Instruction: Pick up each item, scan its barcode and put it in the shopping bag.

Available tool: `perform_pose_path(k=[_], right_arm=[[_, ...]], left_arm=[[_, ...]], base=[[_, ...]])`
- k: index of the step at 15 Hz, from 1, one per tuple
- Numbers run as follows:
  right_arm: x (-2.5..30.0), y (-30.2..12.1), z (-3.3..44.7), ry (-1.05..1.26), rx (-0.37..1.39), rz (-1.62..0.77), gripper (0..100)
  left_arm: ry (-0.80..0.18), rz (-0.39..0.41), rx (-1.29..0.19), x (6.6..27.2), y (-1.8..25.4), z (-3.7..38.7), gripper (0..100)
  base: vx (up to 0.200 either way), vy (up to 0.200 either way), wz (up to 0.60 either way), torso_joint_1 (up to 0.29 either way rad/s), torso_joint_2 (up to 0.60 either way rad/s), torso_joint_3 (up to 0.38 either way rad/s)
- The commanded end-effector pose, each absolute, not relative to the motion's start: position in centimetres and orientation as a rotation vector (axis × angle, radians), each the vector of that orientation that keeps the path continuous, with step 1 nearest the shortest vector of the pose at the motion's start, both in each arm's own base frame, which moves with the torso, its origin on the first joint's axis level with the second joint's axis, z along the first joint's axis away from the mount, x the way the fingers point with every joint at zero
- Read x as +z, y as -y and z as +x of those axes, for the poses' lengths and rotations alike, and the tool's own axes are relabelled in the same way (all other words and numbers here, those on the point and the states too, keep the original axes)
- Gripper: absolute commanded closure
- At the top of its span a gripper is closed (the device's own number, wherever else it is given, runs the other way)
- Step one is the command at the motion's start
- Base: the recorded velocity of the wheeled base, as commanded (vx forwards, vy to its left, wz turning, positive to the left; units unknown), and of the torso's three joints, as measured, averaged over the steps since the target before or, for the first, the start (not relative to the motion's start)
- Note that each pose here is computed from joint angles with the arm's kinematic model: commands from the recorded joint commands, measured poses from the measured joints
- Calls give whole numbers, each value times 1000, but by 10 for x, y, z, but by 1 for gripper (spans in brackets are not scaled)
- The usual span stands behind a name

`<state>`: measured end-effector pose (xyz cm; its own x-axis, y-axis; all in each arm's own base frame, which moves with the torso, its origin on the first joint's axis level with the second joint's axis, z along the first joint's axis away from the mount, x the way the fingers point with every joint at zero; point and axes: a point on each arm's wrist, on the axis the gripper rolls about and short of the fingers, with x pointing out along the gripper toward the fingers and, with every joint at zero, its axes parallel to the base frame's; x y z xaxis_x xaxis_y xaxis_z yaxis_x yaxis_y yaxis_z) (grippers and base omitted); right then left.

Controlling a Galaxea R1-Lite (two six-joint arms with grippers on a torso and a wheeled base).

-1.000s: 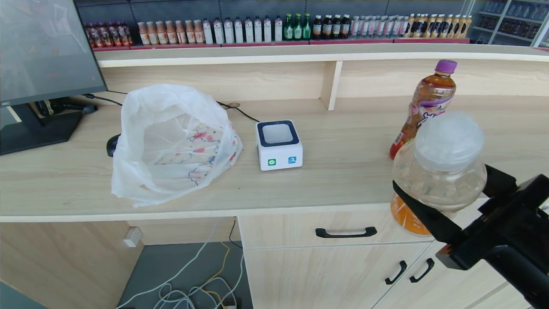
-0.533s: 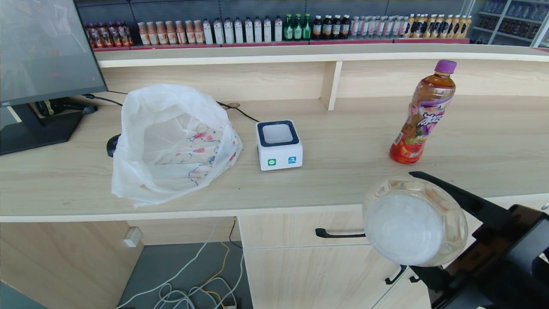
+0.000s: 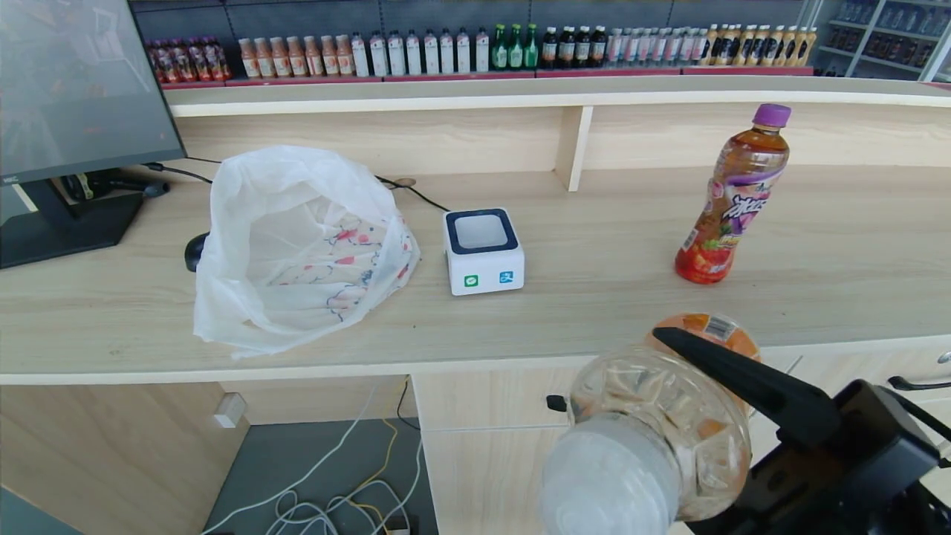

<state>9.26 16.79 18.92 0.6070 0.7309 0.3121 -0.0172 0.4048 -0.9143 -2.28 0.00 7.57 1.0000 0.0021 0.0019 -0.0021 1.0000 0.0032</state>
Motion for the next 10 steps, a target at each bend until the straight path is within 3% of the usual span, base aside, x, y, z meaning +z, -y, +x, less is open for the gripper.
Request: perform_pose_path(k=[1,10], right_arm=[[187,-177,88,835,570,-1094,100],[200,-189,74,1106,596,-1184,100]], left_arm=[[3,3,3,76,0,-23,0],[3,3,3,76,0,-23,0]], base=[[0,0,0,0,0,0],[0,0,0,0,0,0]])
